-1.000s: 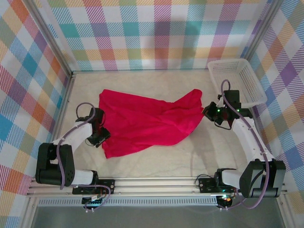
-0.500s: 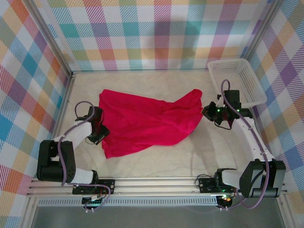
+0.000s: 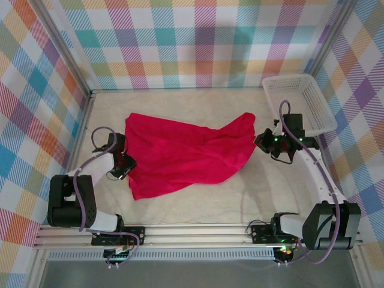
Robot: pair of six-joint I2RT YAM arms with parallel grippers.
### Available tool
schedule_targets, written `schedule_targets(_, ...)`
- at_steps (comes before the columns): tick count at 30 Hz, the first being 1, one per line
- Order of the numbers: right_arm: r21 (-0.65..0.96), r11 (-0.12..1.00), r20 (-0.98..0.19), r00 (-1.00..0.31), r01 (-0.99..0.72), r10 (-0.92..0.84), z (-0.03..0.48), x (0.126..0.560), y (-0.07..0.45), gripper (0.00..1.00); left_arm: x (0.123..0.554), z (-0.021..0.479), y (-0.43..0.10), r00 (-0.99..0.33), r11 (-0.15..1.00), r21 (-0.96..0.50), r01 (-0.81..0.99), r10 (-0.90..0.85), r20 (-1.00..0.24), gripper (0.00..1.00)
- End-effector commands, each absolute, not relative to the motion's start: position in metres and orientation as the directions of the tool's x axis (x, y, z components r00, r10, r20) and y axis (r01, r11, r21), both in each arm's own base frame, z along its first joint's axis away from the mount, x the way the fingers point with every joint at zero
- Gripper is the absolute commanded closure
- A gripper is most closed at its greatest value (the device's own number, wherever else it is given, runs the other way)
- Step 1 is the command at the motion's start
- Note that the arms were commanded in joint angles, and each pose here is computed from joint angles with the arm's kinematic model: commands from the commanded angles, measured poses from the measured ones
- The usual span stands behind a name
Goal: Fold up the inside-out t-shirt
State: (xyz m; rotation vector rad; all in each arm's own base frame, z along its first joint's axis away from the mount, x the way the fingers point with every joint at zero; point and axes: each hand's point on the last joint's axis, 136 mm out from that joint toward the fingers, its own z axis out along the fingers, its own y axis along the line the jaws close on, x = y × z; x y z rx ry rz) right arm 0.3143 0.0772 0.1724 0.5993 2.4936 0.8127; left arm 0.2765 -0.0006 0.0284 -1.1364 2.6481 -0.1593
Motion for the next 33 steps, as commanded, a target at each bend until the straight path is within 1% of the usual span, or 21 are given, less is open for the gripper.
schedule_targets(1,0.658,0.712,-0.28,-0.798,0.246,0.534,0.185,0.318,0.079,1.0,0.267,0.019,0.006,-0.658,0.679,-0.17,-0.714,-0.734,-0.167,0.54)
schedule_targets(5,0.66,0.709,-0.276,-0.799,0.247,0.534,0.185,0.318,0.08,1.0,0.266,0.015,0.008,-0.65,0.669,-0.168,-0.724,-0.743,-0.159,0.53)
schedule_targets(8,0.661,0.708,-0.274,-0.798,0.249,0.536,0.185,0.318,0.079,1.0,0.268,0.012,0.007,-0.647,0.666,-0.178,-0.725,-0.746,-0.155,0.57)
schedule_targets(13,0.662,0.707,-0.276,-0.798,0.246,0.536,0.187,0.318,0.08,1.0,0.272,0.01,0.008,-0.639,0.659,-0.183,-0.73,-0.752,-0.161,0.79)
schedule_targets(17,0.666,0.706,-0.28,-0.798,0.239,0.534,0.191,0.317,0.081,1.0,0.278,0.014,0.011,-0.631,0.657,-0.191,-0.729,-0.753,-0.186,0.88)
schedule_targets(19,0.668,0.706,-0.285,-0.795,0.236,0.535,0.192,0.317,0.08,1.0,0.282,0.017,0.013,-0.624,0.656,-0.195,-0.729,-0.754,-0.203,0.99)
schedule_targets(22,0.672,0.704,-0.288,-0.794,0.231,0.536,0.194,0.318,0.081,1.0,0.287,0.028,0.014,-0.618,0.655,-0.206,-0.727,-0.755,-0.22,1.0)
schedule_targets(24,0.676,0.703,-0.298,-0.791,0.221,0.535,0.2,0.321,0.081,1.0,0.295,0.046,0.013,-0.61,0.655,-0.238,-0.717,-0.755,-0.241,1.0)
schedule_targets(27,0.685,0.7,-0.32,-0.781,0.201,0.537,0.217,0.332,0.081,1.0,0.316,0.093,0.009,-0.591,0.656,-0.323,-0.682,-0.755,-0.284,1.0)
schedule_targets(29,0.696,0.696,-0.347,-0.768,0.174,0.538,0.238,0.344,0.081,1.0,0.333,0.136,0.004,-0.576,0.659,-0.4,-0.637,-0.752,-0.32,1.0)
schedule_targets(33,0.737,0.668,-0.418,-0.707,0.104,0.571,0.31,0.367,0.067,1.0,0.369,0.249,-0.008,-0.539,0.678,-0.556,-0.481,-0.729,-0.422,1.0)
